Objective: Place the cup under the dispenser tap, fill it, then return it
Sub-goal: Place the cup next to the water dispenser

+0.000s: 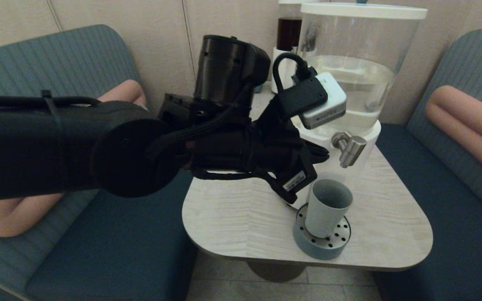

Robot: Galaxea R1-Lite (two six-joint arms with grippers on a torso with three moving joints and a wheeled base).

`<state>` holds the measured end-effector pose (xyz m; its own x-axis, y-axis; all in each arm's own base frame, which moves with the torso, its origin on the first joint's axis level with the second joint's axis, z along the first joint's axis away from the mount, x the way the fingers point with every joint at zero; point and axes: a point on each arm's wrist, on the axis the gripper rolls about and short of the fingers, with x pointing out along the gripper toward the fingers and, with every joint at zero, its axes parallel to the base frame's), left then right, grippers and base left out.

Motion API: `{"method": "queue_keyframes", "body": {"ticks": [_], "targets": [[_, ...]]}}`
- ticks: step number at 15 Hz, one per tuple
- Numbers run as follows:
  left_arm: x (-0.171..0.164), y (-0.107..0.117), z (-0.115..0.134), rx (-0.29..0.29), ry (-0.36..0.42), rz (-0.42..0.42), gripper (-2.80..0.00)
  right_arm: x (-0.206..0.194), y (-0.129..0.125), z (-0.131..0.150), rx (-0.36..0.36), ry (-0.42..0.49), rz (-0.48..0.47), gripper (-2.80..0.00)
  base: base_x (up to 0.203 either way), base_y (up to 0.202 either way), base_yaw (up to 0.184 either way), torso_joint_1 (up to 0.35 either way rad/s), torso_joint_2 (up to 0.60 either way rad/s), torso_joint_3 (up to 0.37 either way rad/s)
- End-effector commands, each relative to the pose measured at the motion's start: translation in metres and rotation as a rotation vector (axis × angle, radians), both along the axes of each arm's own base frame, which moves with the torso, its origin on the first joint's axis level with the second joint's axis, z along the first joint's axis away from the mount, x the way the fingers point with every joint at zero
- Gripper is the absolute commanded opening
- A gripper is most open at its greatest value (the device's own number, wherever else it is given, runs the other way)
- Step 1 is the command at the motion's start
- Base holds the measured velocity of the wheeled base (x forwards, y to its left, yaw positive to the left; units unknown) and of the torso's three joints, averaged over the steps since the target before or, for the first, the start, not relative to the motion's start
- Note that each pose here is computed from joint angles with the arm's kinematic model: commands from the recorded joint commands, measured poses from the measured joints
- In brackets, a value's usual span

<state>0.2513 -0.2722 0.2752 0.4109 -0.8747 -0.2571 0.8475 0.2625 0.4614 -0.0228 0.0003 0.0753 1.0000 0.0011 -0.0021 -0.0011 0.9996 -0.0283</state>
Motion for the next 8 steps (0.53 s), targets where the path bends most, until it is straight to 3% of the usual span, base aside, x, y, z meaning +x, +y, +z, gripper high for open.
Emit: {"method": "queue_keyframes", "body": {"ticks": [1, 4, 5, 8], "targets": [[-0.026, 0.025, 0.03, -0.102, 0.023, 0.014, -2.8, 0.0, 0.0, 0.0, -0.001, 0.002, 0.0, -2.8, 0.0, 0.0, 0.0, 0.0, 0.0, 0.0], [-0.073, 0.066, 0.064, -0.323, 0.179, 0.017, -2.8, 0.0, 0.0, 0.0, -0.001, 0.001, 0.002, -2.8, 0.0, 0.0, 0.0, 0.0, 0.0, 0.0], [-0.088, 0.08, 0.06, -0.357, 0.243, 0.004, -2.8, 0.0, 0.0, 0.0, -0.001, 0.001, 0.0, -2.8, 0.0, 0.0, 0.0, 0.0, 0.0, 0.0], [-0.107, 0.109, 0.001, -0.352, 0.357, 0.001, -2.8, 0.0, 0.0, 0.0, -0.001, 0.002, 0.0, -2.8, 0.0, 0.0, 0.0, 0.0, 0.0, 0.0]]}}
